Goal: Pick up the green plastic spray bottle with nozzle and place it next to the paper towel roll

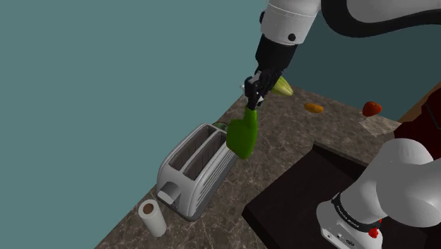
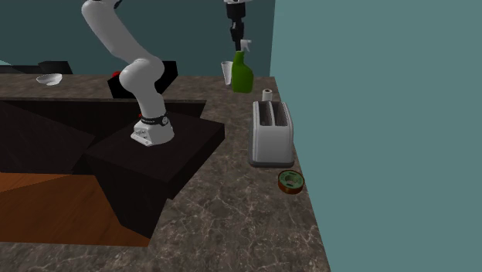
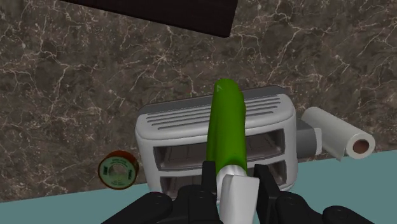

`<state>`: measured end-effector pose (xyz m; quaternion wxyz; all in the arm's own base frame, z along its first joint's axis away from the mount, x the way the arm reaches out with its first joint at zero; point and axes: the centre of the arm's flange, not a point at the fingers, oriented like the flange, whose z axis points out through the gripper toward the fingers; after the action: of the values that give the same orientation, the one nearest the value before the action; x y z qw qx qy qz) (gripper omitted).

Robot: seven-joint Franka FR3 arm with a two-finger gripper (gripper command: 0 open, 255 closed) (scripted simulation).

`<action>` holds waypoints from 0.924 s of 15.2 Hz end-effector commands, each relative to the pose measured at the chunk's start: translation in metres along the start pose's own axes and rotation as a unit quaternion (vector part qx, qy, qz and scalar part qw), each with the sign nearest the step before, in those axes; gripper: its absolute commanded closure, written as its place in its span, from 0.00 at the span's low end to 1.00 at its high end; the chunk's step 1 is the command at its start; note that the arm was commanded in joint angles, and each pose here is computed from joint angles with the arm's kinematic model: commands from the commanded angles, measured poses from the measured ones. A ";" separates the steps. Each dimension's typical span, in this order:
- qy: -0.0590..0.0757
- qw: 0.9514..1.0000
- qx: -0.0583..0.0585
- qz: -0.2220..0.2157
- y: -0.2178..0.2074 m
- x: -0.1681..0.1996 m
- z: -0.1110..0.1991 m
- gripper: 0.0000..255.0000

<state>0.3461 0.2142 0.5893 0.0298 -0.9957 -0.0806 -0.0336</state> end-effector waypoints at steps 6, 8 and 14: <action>0.000 1.000 0.000 0.001 -0.092 -0.015 0.004 1.00; 0.000 1.000 0.000 0.001 -0.118 -0.020 0.005 1.00; 0.000 1.000 0.000 0.001 -0.195 -0.035 0.008 1.00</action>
<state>0.2819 0.3893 0.5897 0.0293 -0.9957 -0.0808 -0.0338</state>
